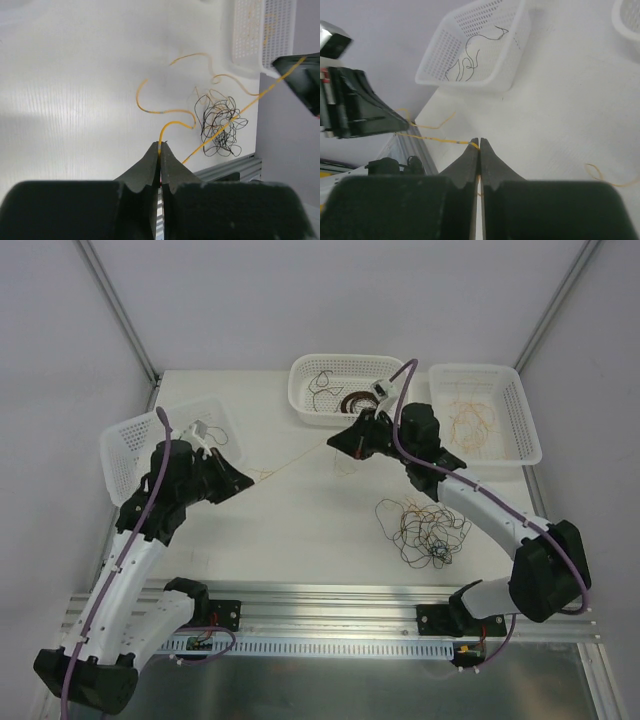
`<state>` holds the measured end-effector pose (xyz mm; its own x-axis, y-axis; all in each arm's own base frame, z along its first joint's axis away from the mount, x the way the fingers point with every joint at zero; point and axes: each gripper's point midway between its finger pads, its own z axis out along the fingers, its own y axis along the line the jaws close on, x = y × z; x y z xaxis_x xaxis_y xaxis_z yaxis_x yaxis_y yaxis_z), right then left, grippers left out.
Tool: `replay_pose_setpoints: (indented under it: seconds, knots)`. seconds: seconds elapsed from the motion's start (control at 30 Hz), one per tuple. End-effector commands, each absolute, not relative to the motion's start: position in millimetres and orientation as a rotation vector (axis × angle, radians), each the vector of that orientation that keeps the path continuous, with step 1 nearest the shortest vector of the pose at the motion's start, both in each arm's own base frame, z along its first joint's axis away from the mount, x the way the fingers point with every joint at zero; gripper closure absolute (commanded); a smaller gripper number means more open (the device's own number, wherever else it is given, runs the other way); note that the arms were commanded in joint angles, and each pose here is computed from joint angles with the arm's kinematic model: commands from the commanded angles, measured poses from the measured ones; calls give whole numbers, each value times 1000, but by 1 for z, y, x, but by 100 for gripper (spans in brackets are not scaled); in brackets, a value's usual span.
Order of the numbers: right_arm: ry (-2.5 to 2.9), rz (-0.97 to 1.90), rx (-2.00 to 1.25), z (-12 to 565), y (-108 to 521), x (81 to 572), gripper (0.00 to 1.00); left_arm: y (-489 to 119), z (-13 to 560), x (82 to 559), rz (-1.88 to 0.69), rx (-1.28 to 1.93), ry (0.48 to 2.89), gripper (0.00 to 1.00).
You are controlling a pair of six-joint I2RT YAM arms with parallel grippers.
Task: Untangle the cables
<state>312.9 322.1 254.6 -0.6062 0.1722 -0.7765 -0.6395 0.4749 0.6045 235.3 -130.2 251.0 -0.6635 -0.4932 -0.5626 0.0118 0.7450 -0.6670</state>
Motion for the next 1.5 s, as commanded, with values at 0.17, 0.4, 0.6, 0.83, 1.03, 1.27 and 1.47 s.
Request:
replay_pose_setpoints:
  seconds: [0.17, 0.4, 0.6, 0.83, 1.03, 1.27, 1.47]
  knots:
    - [1655, 1167, -244, 360, 273, 332, 99, -166, 191, 237, -919, -354, 2293, 100]
    - [1600, 1026, -269, 409, 241, 343, 99, -228, 181, 242, -995, -182, 2374, 75]
    - [1563, 851, -248, 436, 198, 359, 99, -234, 197, 251, -1016, -113, 2306, 36]
    - [1536, 686, -103, 464, 130, 388, 99, -232, 186, 246, -1004, -64, 2318, 8]
    - [1490, 525, 38, 489, 54, 422, 99, -227, 169, 237, -983, -59, 2349, 2]
    - [1428, 500, 212, 499, -14, 453, 99, -221, 158, 234, -957, -95, 2366, 1]
    - [1413, 456, 309, 485, -67, 483, 98, -220, 154, 235, -940, -98, 2378, 1]
